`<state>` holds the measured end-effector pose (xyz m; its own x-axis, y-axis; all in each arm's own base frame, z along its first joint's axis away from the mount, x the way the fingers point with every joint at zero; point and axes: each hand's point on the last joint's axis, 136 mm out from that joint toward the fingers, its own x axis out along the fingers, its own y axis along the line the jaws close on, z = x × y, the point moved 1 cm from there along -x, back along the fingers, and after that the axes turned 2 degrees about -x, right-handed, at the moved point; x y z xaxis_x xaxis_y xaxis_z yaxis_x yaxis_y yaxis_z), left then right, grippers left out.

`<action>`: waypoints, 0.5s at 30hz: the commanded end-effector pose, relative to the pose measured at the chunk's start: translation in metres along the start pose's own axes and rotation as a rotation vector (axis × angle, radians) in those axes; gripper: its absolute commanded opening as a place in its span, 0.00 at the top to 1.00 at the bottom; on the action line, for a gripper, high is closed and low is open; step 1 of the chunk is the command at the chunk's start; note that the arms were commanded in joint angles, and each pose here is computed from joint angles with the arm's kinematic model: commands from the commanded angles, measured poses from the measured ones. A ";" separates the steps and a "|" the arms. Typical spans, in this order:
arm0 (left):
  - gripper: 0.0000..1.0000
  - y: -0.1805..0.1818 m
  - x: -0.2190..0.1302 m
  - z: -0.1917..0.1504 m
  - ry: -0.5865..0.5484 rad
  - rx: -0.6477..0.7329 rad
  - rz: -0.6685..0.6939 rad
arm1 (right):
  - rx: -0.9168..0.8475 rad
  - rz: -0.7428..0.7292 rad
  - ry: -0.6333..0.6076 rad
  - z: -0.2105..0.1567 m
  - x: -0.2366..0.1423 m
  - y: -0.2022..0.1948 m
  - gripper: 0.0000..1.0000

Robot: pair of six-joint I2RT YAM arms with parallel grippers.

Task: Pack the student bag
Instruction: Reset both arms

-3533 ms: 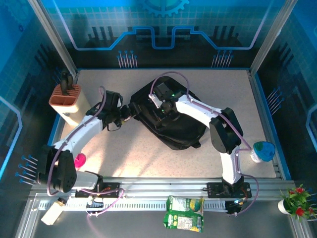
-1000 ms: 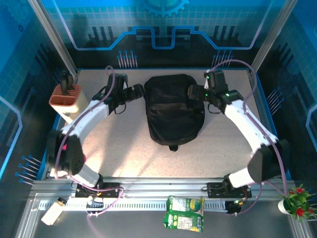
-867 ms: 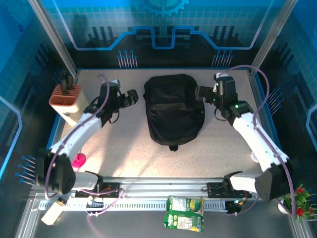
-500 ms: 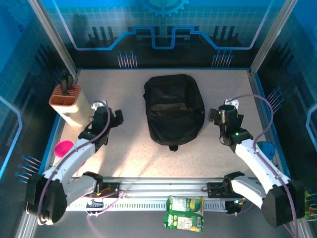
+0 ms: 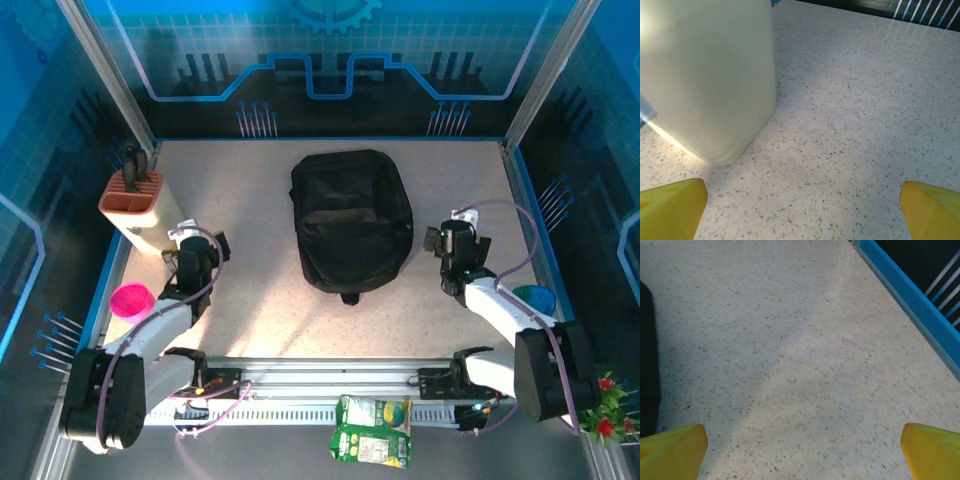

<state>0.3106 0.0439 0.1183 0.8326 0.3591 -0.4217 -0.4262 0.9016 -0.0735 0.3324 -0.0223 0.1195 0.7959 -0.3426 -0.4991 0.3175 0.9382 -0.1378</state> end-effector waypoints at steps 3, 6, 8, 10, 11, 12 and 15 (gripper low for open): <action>0.01 -0.028 0.003 0.017 -0.132 0.026 -0.191 | -0.053 0.094 -0.166 0.017 0.005 0.015 0.00; 0.01 -0.042 0.006 0.015 -0.152 0.052 -0.276 | -0.073 0.142 -0.235 0.019 0.005 0.023 0.00; 0.01 -0.052 0.008 0.015 -0.163 0.067 -0.339 | -0.069 0.172 -0.274 0.023 0.005 0.027 0.00; 0.01 -0.060 0.010 0.016 -0.180 0.072 -0.390 | -0.060 0.195 -0.316 0.027 0.005 0.030 0.00; 0.01 -0.064 0.011 0.018 -0.190 0.076 -0.413 | -0.071 0.215 -0.331 0.028 0.006 0.033 0.00; 0.01 -0.067 0.013 0.017 -0.189 0.090 -0.427 | -0.080 0.227 -0.338 0.027 0.008 0.036 0.00; 0.01 -0.070 0.024 0.012 -0.177 0.101 -0.436 | -0.088 0.251 -0.333 0.021 0.016 0.041 0.00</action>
<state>0.3524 0.0006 0.1053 0.9512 0.0421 -0.3056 -0.0839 0.9886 -0.1250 0.3594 0.0063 0.1052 0.9342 -0.1301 -0.3322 0.0896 0.9868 -0.1347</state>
